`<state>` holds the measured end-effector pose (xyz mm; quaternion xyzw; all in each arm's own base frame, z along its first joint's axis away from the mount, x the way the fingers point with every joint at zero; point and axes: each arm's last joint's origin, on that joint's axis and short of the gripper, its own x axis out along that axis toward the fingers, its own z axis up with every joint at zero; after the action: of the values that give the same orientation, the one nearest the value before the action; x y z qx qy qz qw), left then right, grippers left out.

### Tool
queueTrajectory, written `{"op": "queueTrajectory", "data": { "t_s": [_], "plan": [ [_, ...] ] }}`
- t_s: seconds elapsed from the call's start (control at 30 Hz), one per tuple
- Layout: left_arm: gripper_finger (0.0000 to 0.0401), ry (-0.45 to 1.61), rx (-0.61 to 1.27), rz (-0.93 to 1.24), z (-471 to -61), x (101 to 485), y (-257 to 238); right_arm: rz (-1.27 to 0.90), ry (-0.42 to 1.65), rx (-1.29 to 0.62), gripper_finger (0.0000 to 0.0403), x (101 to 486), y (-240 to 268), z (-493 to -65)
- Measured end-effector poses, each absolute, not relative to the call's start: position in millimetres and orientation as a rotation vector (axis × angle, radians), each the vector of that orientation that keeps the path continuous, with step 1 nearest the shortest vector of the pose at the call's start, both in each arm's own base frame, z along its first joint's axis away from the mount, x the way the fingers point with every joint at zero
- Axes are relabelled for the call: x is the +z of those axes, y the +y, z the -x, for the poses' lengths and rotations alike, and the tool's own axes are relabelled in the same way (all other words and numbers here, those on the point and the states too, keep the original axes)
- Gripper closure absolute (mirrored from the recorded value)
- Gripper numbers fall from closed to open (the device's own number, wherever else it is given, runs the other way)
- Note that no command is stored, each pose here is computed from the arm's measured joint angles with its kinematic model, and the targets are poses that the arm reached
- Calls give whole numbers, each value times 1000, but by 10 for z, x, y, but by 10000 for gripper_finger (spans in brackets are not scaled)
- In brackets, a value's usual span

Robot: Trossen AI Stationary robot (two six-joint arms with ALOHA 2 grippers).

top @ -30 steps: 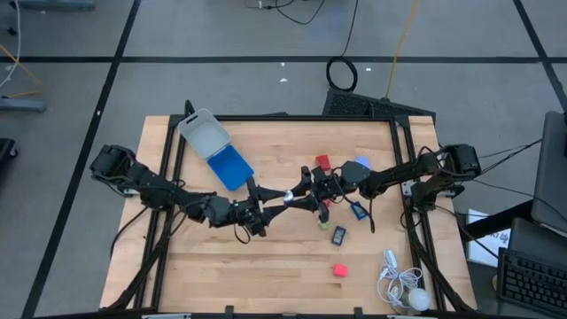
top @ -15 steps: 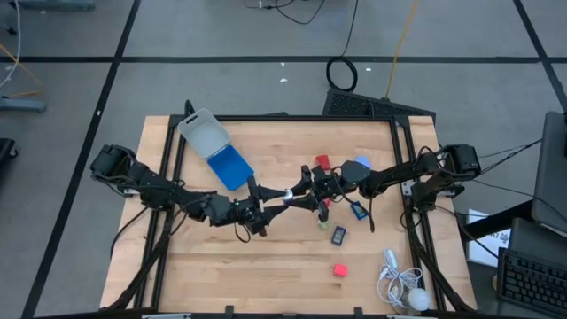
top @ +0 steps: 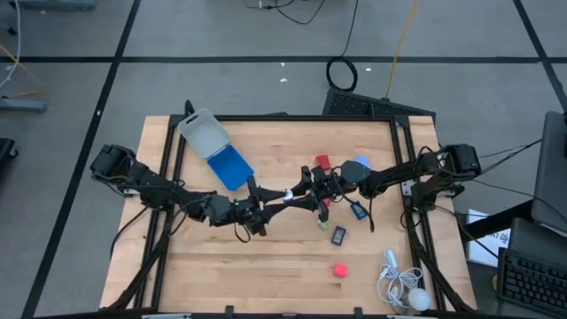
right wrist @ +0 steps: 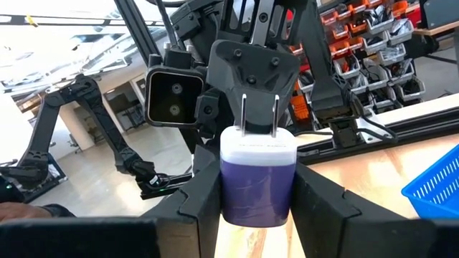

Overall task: Pick & Place Office items
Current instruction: Put the violet charger adapter into the gray bin

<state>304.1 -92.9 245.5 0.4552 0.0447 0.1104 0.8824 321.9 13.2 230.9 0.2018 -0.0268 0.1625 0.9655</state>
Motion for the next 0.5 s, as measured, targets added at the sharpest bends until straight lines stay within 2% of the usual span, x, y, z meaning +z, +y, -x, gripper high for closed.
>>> {"op": "queueTrajectory", "data": {
  "t_s": [0.13, 0.37, 0.5],
  "plan": [
    [218, 91, 231, -931, -3042, 2456, -928, -404, -55, 329, 272, 2309, 132, -3219],
    [238, 99, 196, -958, -3044, 2434, -935, -403, -47, 353, 272, 2304, 139, -3216],
    [206, 92, 198, -943, -3045, 2440, -933, -398, -50, 354, 272, 2307, 139, -3216]
  ]
}}
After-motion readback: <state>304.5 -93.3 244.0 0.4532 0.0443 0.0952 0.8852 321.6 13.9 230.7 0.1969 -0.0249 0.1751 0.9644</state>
